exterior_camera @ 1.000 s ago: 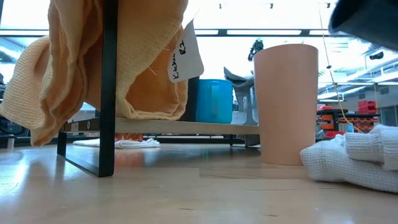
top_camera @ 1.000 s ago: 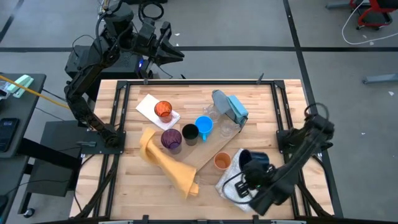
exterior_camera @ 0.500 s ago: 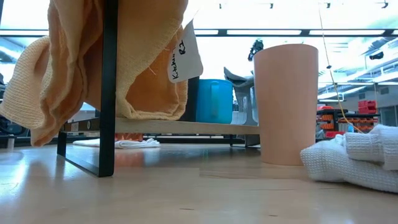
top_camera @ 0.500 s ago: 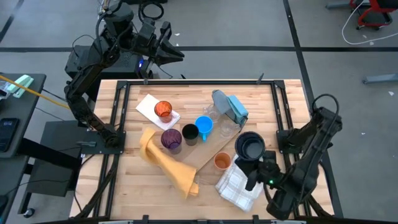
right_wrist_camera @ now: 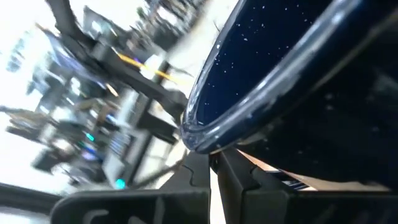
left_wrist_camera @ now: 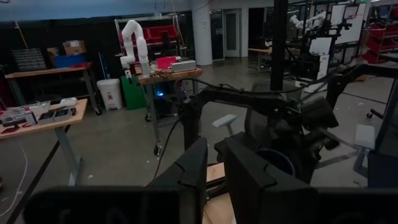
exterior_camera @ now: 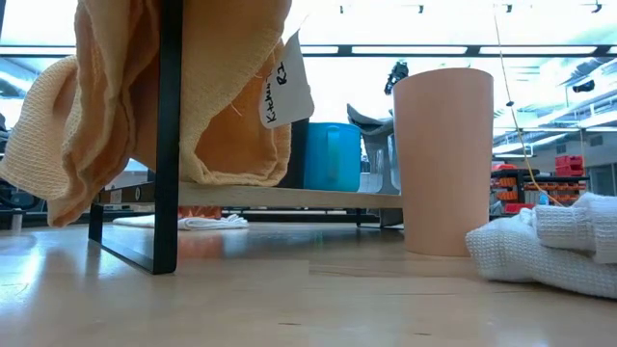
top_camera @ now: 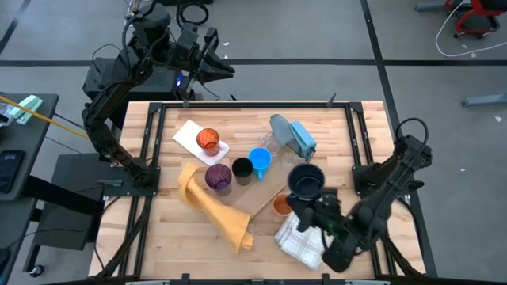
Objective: Stack small to large cups/mugs on shelf
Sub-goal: Put the dark blue mug on the shelf
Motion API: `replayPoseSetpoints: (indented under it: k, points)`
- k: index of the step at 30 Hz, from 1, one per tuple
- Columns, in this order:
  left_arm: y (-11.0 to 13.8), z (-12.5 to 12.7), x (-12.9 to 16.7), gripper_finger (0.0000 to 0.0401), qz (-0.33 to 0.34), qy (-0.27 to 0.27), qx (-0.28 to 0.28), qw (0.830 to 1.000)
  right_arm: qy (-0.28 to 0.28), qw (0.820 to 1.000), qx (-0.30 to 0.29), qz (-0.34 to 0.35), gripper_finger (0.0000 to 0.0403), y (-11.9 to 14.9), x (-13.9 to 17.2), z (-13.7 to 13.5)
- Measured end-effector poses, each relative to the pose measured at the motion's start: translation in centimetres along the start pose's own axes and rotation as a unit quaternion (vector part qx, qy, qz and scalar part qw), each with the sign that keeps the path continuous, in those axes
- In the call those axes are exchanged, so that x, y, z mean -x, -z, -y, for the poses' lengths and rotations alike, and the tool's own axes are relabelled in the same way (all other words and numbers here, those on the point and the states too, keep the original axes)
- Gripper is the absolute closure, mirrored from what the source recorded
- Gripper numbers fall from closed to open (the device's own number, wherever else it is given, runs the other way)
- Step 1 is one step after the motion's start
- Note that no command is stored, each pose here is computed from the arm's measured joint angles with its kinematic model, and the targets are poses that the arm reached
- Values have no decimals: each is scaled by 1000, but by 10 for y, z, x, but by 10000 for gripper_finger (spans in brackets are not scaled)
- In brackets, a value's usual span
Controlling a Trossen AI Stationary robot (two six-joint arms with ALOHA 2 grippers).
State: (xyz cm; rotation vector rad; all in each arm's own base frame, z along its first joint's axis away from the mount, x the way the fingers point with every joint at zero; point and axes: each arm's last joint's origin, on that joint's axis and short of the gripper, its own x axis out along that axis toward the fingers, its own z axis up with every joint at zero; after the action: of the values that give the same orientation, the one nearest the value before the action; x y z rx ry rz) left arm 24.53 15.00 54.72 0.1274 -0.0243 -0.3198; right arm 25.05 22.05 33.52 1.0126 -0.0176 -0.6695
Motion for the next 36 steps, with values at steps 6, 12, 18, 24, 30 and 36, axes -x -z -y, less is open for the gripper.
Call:
replayPoseSetpoints:
  k: [6, 12, 18, 24, 30, 36]
  points:
    - [1, 0, 0, 330, -2, 0, 3, 1000, 42, 996, 65, -51, 393, -2, -47, -7]
    - [1, 0, 0, 334, -2, 0, 5, 1000, 48, 995, 79, -46, 393, 9, -76, -7]
    - [1, 0, 0, 330, -3, 0, 7, 1000, 33, 996, 67, -55, 393, 30, -91, -8]
    - [1, 0, 0, 326, -3, 0, 8, 1000, 39, 995, 69, -63, 393, 45, -103, -2]
    - [1, 0, 0, 330, -3, 0, 8, 1000, 34, 995, 53, -78, 393, 62, -116, 1]
    - [1, 0, 0, 324, -4, 0, 9, 1000, 37, 995, 51, -73, 393, 62, -122, 3]
